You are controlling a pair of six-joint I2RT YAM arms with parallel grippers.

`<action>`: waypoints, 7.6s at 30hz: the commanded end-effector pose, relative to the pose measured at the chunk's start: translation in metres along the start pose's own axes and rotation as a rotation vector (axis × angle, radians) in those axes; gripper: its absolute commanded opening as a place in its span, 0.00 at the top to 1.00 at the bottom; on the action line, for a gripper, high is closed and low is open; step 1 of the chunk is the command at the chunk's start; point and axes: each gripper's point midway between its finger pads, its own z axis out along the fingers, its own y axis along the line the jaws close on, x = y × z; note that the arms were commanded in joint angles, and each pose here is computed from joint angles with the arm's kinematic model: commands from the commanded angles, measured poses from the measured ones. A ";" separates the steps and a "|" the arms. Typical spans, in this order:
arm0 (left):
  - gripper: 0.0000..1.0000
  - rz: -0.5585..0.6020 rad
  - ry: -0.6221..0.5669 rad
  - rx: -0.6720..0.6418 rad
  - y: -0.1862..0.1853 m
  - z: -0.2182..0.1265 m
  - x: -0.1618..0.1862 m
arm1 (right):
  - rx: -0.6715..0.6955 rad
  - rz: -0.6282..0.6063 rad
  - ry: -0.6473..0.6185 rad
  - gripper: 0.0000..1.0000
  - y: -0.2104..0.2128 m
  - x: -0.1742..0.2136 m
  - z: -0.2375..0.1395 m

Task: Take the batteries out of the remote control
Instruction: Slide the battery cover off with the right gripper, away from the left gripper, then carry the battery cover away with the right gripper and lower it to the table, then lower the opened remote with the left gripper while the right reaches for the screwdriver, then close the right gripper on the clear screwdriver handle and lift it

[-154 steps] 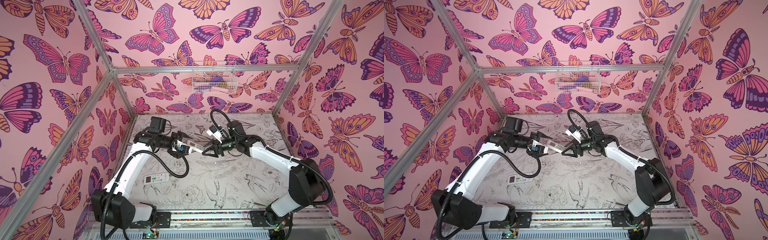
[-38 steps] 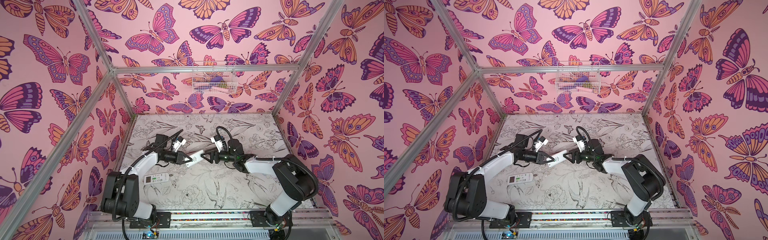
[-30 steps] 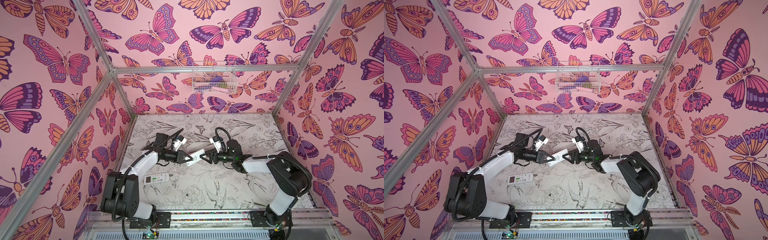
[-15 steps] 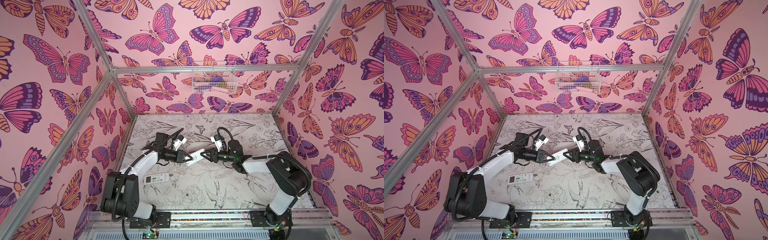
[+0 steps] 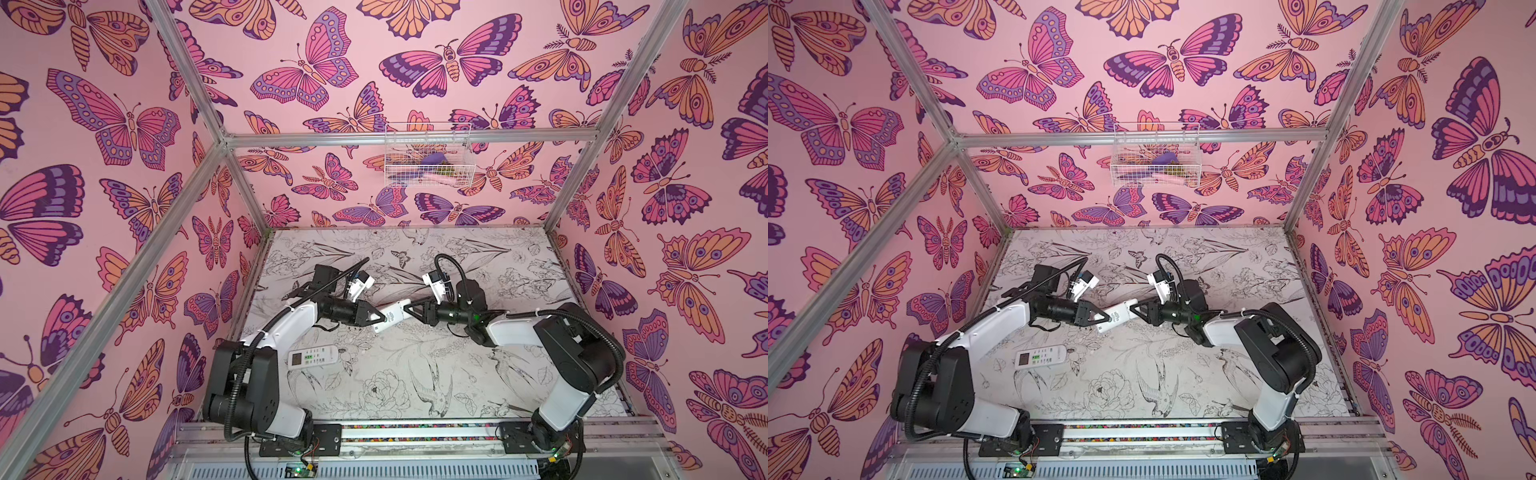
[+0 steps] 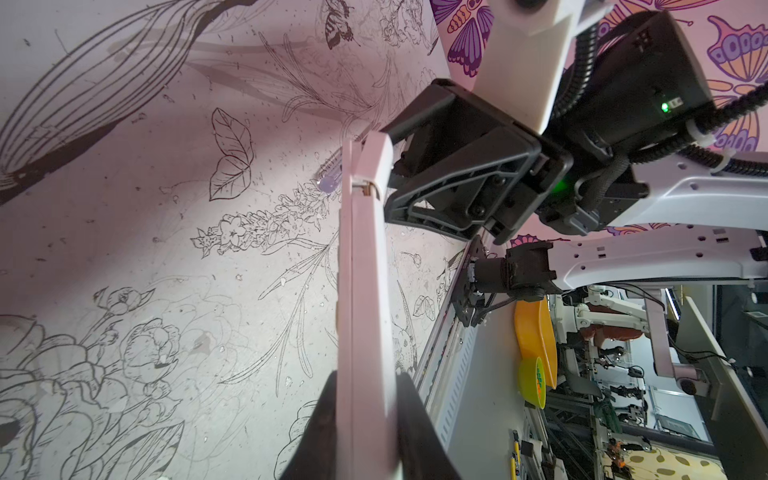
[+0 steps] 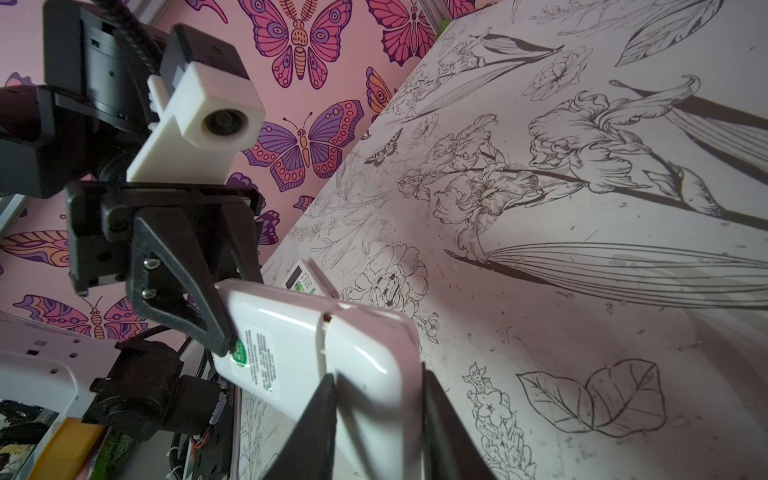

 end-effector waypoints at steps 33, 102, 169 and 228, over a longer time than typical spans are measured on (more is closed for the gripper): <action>1.00 0.032 0.024 -0.097 0.015 0.005 0.000 | -0.059 0.042 -0.069 0.98 0.009 -0.016 -0.023; 0.80 -0.358 0.300 -0.064 0.057 0.074 0.044 | 0.915 0.208 0.197 0.50 -0.115 0.002 -0.155; 0.21 -0.131 0.092 -0.394 0.079 0.008 -0.001 | 1.106 0.439 0.146 0.44 -0.084 0.037 -0.105; 0.02 -0.223 -0.069 -0.434 0.100 -0.038 -0.021 | 1.187 0.698 0.140 0.58 -0.097 0.069 -0.092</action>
